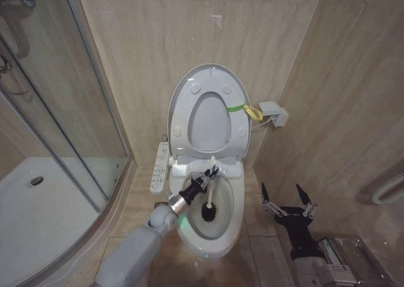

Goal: Open the toilet lid, clean the toilet bowl with a toilet brush, close the toilet lid, and flush.

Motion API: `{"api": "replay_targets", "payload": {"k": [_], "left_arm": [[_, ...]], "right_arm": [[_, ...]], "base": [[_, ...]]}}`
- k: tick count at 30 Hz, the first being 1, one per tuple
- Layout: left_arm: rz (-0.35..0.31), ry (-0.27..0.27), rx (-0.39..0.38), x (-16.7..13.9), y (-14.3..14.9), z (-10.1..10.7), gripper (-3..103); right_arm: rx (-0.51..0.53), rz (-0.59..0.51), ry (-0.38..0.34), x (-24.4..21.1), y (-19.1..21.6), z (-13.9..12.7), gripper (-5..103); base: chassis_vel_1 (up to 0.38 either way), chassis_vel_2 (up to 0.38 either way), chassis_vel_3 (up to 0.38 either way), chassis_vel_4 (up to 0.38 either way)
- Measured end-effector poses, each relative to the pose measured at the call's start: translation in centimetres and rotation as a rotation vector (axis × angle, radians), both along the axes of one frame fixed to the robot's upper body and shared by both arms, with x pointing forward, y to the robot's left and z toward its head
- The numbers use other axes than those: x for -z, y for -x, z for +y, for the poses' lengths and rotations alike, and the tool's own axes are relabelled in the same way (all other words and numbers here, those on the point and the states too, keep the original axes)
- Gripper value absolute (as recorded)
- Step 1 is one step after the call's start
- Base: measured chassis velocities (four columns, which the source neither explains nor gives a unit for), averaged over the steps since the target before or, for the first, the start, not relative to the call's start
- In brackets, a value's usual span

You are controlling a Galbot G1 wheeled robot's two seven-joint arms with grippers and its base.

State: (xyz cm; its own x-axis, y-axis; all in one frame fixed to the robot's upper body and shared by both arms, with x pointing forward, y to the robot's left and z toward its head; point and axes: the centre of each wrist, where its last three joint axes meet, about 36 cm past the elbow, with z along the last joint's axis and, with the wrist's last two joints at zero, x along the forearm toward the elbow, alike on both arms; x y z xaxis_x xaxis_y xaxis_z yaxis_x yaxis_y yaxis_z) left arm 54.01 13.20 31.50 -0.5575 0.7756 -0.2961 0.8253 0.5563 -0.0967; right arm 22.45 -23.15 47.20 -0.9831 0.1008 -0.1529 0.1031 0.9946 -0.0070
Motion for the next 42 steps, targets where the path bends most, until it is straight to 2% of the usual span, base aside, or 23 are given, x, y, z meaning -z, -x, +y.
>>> {"api": "replay_targets", "payload": {"k": [5, 12, 18, 23, 26, 28, 31, 35, 38, 42], "left_arm": [[0.008, -0.037, 0.010, 0.6, -1.4, -0.5, 17], [0.020, -0.080, 0.049, 2.0, -3.0, -3.1, 17], [0.018, -0.093, 0.071, 1.7, -4.0, -4.8, 17], [0.019, -0.089, 0.078, 1.3, -4.5, -6.3, 17], [0.030, -0.055, 0.087, 1.2, -4.1, -8.3, 17], [0.038, -0.043, 0.092, 1.4, -3.6, -8.8, 17], [0.076, -0.022, 0.114, 3.2, -1.2, -10.3, 17], [0.099, -0.024, 0.126, 4.8, 0.7, -10.2, 17], [0.100, -0.029, 0.126, 5.1, 1.1, -9.7, 17], [0.077, -0.032, 0.120, 4.2, 0.1, -9.0, 17]], "right_arm": [[0.000, 0.000, 0.000, 0.0, 0.0, 0.0, 100], [0.000, 0.000, 0.000, 0.0, 0.0, 0.0, 100], [0.000, 0.000, 0.000, 0.0, 0.0, 0.0, 100], [0.000, 0.000, 0.000, 0.0, 0.0, 0.0, 100], [0.000, 0.000, 0.000, 0.0, 0.0, 0.0, 100], [0.000, 0.000, 0.000, 0.0, 0.0, 0.0, 100], [0.000, 0.000, 0.000, 0.0, 0.0, 0.0, 100], [0.000, 0.000, 0.000, 0.0, 0.0, 0.0, 100], [0.000, 0.000, 0.000, 0.0, 0.0, 0.0, 100], [0.000, 0.000, 0.000, 0.0, 0.0, 0.0, 100]], "base": [[0.000, 0.000, 0.000, 0.000], [0.000, 0.000, 0.000, 0.000], [0.000, 0.000, 0.000, 0.000], [0.000, 0.000, 0.000, 0.000], [0.000, 0.000, 0.000, 0.000], [0.000, 0.000, 0.000, 0.000], [0.000, 0.000, 0.000, 0.000], [0.000, 0.000, 0.000, 0.000], [0.000, 0.000, 0.000, 0.000], [0.000, 0.000, 0.000, 0.000]]}}
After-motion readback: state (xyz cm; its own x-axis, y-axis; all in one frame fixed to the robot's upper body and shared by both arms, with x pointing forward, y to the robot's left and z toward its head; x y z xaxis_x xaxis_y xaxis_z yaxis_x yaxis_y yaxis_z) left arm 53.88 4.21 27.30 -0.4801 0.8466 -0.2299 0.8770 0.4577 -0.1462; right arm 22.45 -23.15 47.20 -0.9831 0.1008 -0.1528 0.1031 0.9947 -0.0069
